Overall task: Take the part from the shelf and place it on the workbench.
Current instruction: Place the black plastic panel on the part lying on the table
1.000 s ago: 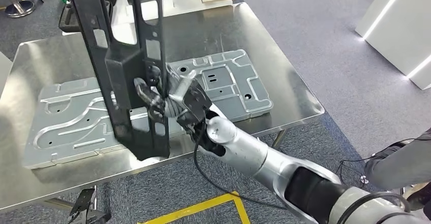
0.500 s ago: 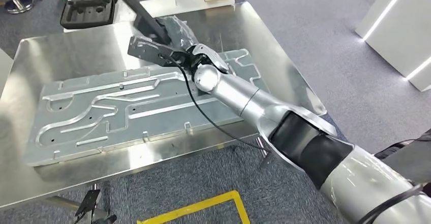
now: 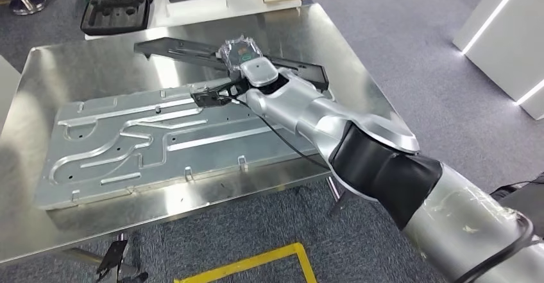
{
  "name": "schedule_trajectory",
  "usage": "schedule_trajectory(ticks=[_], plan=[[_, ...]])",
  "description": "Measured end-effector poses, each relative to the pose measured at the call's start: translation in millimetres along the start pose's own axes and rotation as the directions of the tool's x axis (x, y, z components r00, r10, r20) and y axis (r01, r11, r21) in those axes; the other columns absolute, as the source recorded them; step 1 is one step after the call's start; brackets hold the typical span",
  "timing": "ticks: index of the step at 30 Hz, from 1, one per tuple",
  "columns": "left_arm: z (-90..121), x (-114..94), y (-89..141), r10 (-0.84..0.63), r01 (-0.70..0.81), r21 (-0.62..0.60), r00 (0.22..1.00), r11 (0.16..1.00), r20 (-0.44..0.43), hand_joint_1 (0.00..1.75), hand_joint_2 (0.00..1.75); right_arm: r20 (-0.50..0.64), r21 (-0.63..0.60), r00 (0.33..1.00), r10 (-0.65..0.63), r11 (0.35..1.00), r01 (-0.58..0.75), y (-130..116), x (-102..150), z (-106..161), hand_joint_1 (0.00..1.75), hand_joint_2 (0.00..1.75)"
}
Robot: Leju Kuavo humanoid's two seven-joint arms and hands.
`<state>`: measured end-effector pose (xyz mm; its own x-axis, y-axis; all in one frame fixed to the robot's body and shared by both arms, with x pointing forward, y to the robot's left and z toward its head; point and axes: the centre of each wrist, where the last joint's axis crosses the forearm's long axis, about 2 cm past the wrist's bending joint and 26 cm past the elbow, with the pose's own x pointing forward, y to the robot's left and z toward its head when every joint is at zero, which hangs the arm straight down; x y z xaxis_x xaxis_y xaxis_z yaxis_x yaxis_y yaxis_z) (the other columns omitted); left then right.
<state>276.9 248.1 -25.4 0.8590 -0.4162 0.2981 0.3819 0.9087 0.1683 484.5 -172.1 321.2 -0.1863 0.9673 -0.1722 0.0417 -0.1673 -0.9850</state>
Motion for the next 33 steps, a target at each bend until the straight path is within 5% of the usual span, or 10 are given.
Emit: schedule_trajectory(ticks=[11,15,30,33], plan=[[2,7,0,-0.012,0.012,-0.011,0.999,1.0,0.039,0.0,1.75,0.242,-0.079,0.914,0.327,0.945,-0.317,17,56,6,1.75,1.75],[3,12,1,-0.015,0.015,-0.01,0.998,1.0,0.066,0.0,1.75,0.312,-0.167,0.855,0.413,0.91,-0.379,20,67,9,0.0,0.0],[5,17,-7,-0.036,0.037,-0.004,0.995,0.999,0.093,0.0,1.75,0.387,-0.242,0.8,0.459,0.887,-0.392,35,80,15,0.0,0.0],[5,17,-8,-0.033,0.035,-0.02,0.996,0.999,0.086,0.0,0.44,0.389,-0.246,0.789,0.475,0.879,-0.408,35,82,15,0.0,0.0]])
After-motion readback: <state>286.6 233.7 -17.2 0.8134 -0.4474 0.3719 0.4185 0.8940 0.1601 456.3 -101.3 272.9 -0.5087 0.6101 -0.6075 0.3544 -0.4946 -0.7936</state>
